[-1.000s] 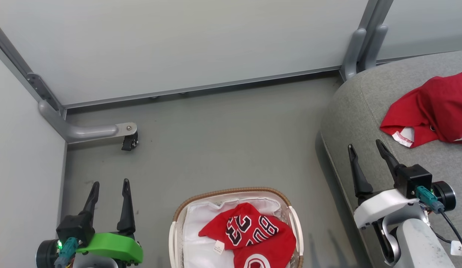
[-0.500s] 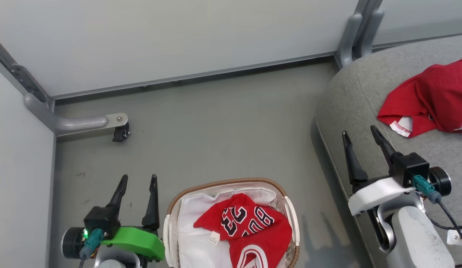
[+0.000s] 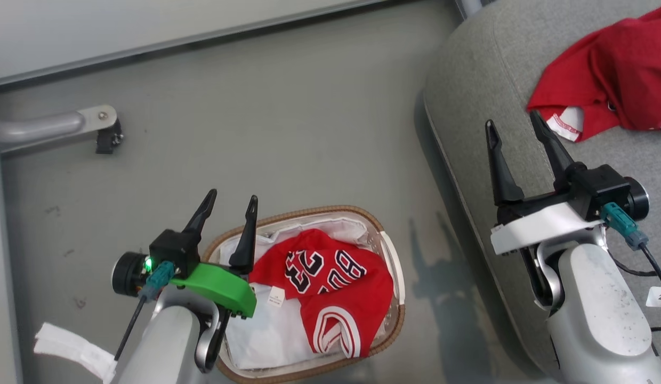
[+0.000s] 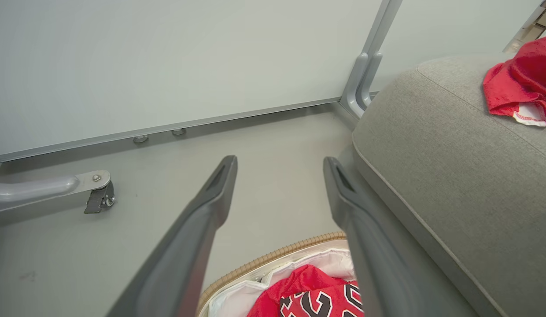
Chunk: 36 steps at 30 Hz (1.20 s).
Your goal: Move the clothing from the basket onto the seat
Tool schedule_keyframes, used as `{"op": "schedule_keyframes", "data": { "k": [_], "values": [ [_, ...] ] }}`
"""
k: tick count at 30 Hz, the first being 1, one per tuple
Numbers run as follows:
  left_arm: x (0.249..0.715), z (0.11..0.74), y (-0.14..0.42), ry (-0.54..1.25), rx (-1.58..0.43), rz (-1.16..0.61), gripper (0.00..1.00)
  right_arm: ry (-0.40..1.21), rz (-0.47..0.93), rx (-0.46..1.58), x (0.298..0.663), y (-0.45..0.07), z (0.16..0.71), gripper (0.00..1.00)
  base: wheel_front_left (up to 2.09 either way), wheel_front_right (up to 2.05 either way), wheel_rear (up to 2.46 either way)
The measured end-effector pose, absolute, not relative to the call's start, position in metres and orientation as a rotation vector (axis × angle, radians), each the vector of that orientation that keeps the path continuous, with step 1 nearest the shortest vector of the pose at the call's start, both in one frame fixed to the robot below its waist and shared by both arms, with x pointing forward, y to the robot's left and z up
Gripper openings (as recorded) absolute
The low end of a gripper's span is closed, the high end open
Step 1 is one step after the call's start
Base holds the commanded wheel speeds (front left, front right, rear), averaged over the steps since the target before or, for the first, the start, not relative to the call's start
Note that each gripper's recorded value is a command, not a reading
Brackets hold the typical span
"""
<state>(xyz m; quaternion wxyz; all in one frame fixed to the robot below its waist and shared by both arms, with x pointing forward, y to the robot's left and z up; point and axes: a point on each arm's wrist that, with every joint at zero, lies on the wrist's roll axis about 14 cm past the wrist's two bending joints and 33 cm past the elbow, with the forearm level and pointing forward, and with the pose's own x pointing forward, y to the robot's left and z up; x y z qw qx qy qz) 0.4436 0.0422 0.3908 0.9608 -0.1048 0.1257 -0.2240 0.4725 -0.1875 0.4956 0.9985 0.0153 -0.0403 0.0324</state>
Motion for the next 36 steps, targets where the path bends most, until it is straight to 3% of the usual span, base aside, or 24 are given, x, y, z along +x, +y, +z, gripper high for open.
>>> {"op": "schedule_keyframes", "data": {
  "k": [15,36],
  "values": [
    [0.453,0.283,-0.020,0.511,-0.192,-0.710,1.00,-0.015,0.003,0.031,0.504,-0.216,0.450,1.00,0.00,0.00,0.00],
    [0.396,0.162,-0.061,0.823,-0.125,-1.019,1.00,0.101,-0.026,0.027,0.514,-0.233,0.385,1.00,0.00,0.00,0.00]
  ]
}}
